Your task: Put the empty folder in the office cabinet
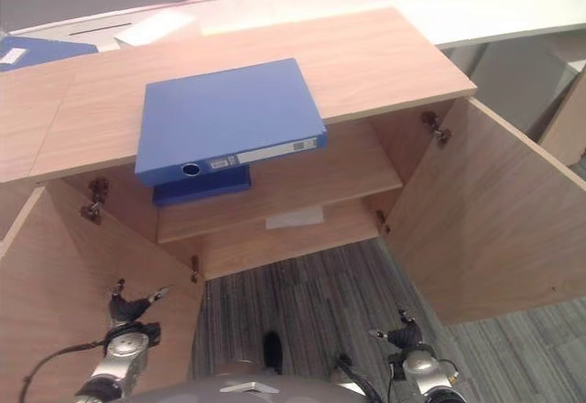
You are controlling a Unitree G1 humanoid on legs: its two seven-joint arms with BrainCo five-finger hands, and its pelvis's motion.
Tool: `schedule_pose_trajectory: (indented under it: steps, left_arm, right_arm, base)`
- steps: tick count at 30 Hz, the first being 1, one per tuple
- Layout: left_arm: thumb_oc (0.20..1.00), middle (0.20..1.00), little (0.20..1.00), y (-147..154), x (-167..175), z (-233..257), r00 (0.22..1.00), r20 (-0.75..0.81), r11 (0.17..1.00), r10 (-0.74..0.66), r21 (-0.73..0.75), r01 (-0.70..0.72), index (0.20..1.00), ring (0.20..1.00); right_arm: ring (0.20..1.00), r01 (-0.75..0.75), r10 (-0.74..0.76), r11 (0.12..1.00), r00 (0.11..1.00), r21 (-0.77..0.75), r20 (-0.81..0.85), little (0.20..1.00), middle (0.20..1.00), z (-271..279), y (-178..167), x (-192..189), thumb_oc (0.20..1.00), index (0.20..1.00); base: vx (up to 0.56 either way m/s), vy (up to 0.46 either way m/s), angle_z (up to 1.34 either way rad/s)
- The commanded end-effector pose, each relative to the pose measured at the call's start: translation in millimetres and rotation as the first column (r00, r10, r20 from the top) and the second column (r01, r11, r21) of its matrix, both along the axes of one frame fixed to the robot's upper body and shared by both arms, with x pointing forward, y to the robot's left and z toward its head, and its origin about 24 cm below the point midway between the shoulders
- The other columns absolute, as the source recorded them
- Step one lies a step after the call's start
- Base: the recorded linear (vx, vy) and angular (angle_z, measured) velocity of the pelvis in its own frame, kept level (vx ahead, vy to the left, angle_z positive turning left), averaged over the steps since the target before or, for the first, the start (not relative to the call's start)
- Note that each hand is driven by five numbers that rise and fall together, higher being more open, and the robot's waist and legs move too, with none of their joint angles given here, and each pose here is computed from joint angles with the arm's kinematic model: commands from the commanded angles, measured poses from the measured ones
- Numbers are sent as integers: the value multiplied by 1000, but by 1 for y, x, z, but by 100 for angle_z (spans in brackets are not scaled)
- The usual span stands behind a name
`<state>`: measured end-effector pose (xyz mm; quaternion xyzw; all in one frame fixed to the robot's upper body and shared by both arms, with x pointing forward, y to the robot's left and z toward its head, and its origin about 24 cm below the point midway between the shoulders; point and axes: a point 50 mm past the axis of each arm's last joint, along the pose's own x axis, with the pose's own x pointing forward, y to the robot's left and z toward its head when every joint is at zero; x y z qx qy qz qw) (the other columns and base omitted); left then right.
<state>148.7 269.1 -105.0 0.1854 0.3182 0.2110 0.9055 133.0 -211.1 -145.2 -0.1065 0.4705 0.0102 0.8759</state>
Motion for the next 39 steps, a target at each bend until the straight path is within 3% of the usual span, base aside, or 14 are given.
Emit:
schedule_pose_trajectory:
  steps: [1,8,12,14,28,29,39]
  left_arm:
    - [1000,1000,1000,0,21,20,988,126,980,-92,187,68,1000,1000]
    - [1000,1000,1000,-8,34,45,933,228,915,-279,358,186,1000,1000]
    - [1000,1000,1000,-17,46,66,858,244,796,-452,545,264,1000,1000]
    - [1000,1000,1000,-18,51,72,845,249,779,-474,565,270,1000,1000]
    - [1000,1000,1000,-1,57,125,754,364,558,-546,830,3,1000,1000]
    - [1000,1000,1000,-1,57,132,726,368,514,-581,858,-23,1000,1000]
    - [1000,1000,1000,-1,67,158,632,363,410,-684,909,-77,1000,1000]
  right_arm:
    - [1000,-39,41,998,998,-54,39,1000,1000,5,-11,9,1000,1000]
    - [1000,-31,33,998,998,-47,46,1000,1000,6,-12,11,1000,1000]
    - [1000,-18,20,999,999,-44,46,1000,1000,6,-14,12,1000,1000]
    - [1000,-11,13,999,999,-43,45,1000,1000,6,-15,12,1000,1000]
    - [1000,30,-30,998,999,-48,12,1000,1000,2,-17,0,1000,1000]
    - [1000,30,-29,998,1000,-48,7,1000,1000,1,-16,-2,1000,1000]
    - [1000,64,-64,997,998,-53,-4,1000,1000,-1,-19,-7,1000,1000]
  base:
    - [0,0,0]
    - [-18,-43,2]
    - [-6,-34,1]
    - [0,0,0]
    - [-3,-1,0]
    - [0,0,0]
    - [0,0,0]
